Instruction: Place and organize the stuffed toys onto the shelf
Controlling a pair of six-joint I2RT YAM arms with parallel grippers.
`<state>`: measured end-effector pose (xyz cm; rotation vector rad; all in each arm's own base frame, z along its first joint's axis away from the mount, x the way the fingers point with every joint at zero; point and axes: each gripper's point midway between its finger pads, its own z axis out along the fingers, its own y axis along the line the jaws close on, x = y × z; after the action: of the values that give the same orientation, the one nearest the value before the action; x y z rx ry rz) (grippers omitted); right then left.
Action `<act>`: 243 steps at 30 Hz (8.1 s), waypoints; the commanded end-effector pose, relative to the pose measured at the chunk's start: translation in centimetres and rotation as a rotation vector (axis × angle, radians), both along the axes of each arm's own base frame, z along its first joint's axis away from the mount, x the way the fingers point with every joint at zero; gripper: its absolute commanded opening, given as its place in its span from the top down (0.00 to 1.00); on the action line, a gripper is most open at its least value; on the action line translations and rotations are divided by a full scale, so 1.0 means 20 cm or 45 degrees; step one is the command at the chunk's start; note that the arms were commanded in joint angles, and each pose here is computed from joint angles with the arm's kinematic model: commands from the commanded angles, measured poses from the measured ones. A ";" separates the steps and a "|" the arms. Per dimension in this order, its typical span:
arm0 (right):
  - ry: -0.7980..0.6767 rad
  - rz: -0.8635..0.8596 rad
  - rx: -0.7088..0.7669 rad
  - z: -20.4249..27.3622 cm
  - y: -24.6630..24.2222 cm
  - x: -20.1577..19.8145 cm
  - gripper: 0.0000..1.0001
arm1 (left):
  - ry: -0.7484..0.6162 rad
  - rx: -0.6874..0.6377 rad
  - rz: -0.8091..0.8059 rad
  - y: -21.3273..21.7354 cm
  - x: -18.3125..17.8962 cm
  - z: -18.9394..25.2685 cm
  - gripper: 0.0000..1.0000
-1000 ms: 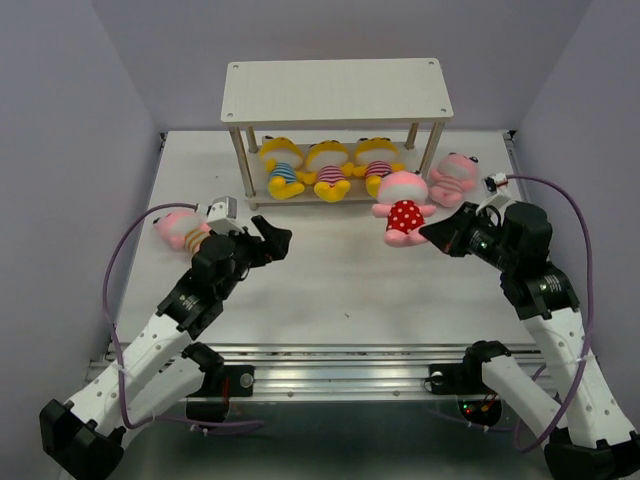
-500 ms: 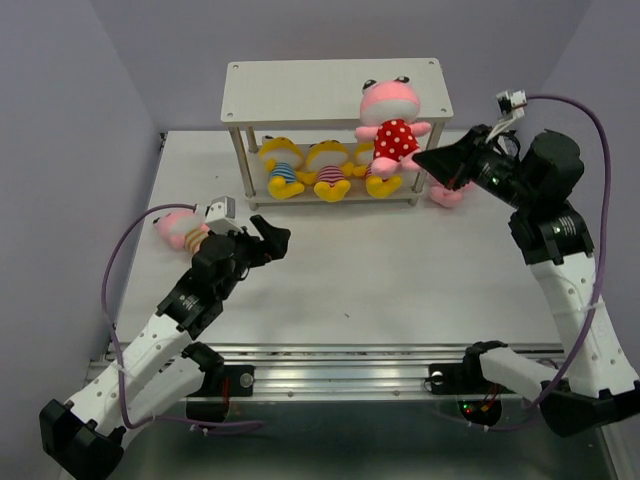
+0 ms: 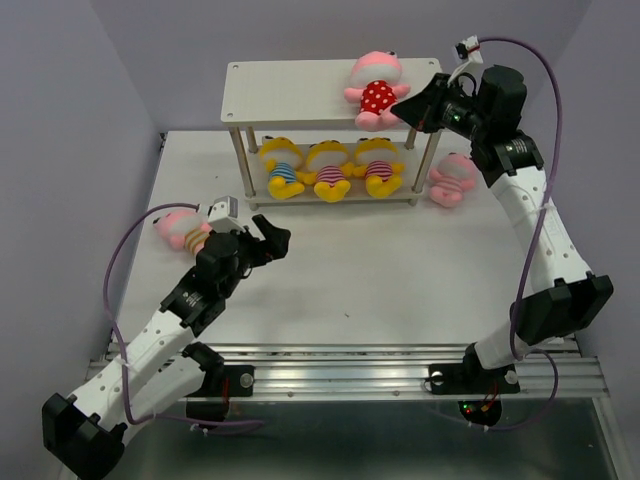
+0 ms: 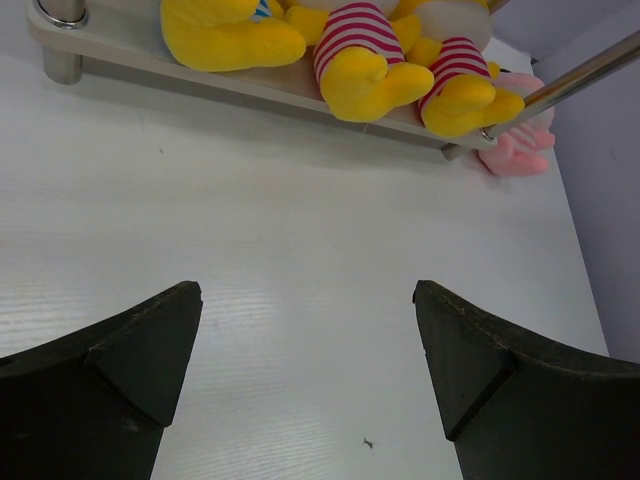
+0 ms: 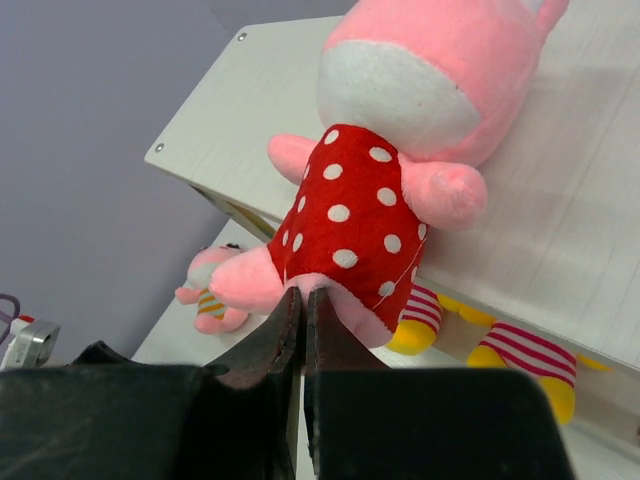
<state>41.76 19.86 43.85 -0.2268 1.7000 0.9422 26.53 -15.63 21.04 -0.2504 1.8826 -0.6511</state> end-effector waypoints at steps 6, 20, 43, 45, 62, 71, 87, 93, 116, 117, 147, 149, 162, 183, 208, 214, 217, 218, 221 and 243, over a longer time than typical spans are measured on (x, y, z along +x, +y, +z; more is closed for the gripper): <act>-0.119 -0.056 0.036 0.18 -0.11 0.07 0.99 | -0.034 -0.002 0.026 0.01 0.03 0.04 0.01; 0.015 0.040 0.062 0.07 -0.18 0.14 0.94 | -0.044 -0.001 0.039 0.01 0.04 0.06 0.01; -0.030 -0.099 0.064 0.14 -0.25 0.18 0.57 | -0.075 -0.035 0.062 0.04 0.02 0.12 0.01; -0.040 -0.103 0.065 0.15 -0.25 0.18 0.54 | -0.080 -0.039 0.060 0.04 0.01 0.12 0.01; -0.153 -0.195 0.086 0.35 -0.31 0.08 0.14 | -0.040 -0.060 0.089 0.05 0.00 0.14 0.01; -0.241 -0.464 0.078 0.44 -0.48 -0.08 0.00 | 0.206 -0.069 0.463 0.28 -0.05 0.03 0.01; 0.128 -1.084 0.115 -0.36 -0.89 -0.37 0.00 | 0.579 0.079 0.959 0.80 0.10 -0.27 0.01; 0.235 -1.144 0.069 -0.60 -0.92 -0.40 0.00 | 0.719 0.105 1.038 0.91 0.17 -0.47 0.02; 0.333 -1.093 -0.058 -0.81 -0.90 -0.41 0.00 | 0.771 0.112 1.082 1.01 0.26 -0.62 0.83; 0.334 -1.093 -0.059 -0.81 -0.90 -0.41 0.00 | 0.764 0.115 1.073 1.01 0.26 -0.60 0.93; 0.344 -1.007 -0.123 -0.93 -0.87 -0.59 0.00 | -0.596 -0.027 -0.074 0.33 0.28 1.50 1.00; 0.340 -0.998 -0.135 -0.91 -0.87 -0.60 0.00 | -0.616 -0.033 -0.148 0.25 0.31 1.56 1.00; 0.335 -1.013 -0.141 -0.92 -0.89 -0.62 0.00 | -0.444 -0.365 -0.147 -0.09 0.60 1.53 1.00; 0.360 -1.015 -0.161 -0.96 -0.89 -0.62 0.00 | -0.364 -0.417 -0.240 -0.43 0.88 1.42 1.00; 0.347 -1.041 -0.147 -0.95 -0.91 -0.64 0.00 | -0.184 -0.268 -0.468 -0.59 0.94 1.24 1.00; 0.346 -1.039 -0.143 -0.95 -0.90 -0.64 0.00 | -0.144 -0.256 -0.445 -0.57 0.98 1.21 0.74; 0.351 -1.036 -0.143 -0.95 -0.90 -0.64 0.00 | -0.152 -0.255 -0.440 -0.56 0.98 1.22 0.58; 0.348 -1.036 -0.141 -0.95 -0.90 -0.64 0.00 | -0.156 -0.252 -0.429 -0.55 0.98 1.22 0.56; 0.347 -1.038 -0.141 -0.95 -0.90 -0.64 0.00 | -0.163 -0.248 -0.417 -0.54 0.98 1.23 0.50; 0.377 -1.031 -0.158 -0.99 -0.90 -0.62 0.00 | -0.202 -0.192 -0.393 -0.48 0.91 1.23 0.28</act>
<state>29.06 2.24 23.99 0.5156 1.8884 0.2837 47.18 -26.43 41.21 -0.0611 1.8542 -1.0066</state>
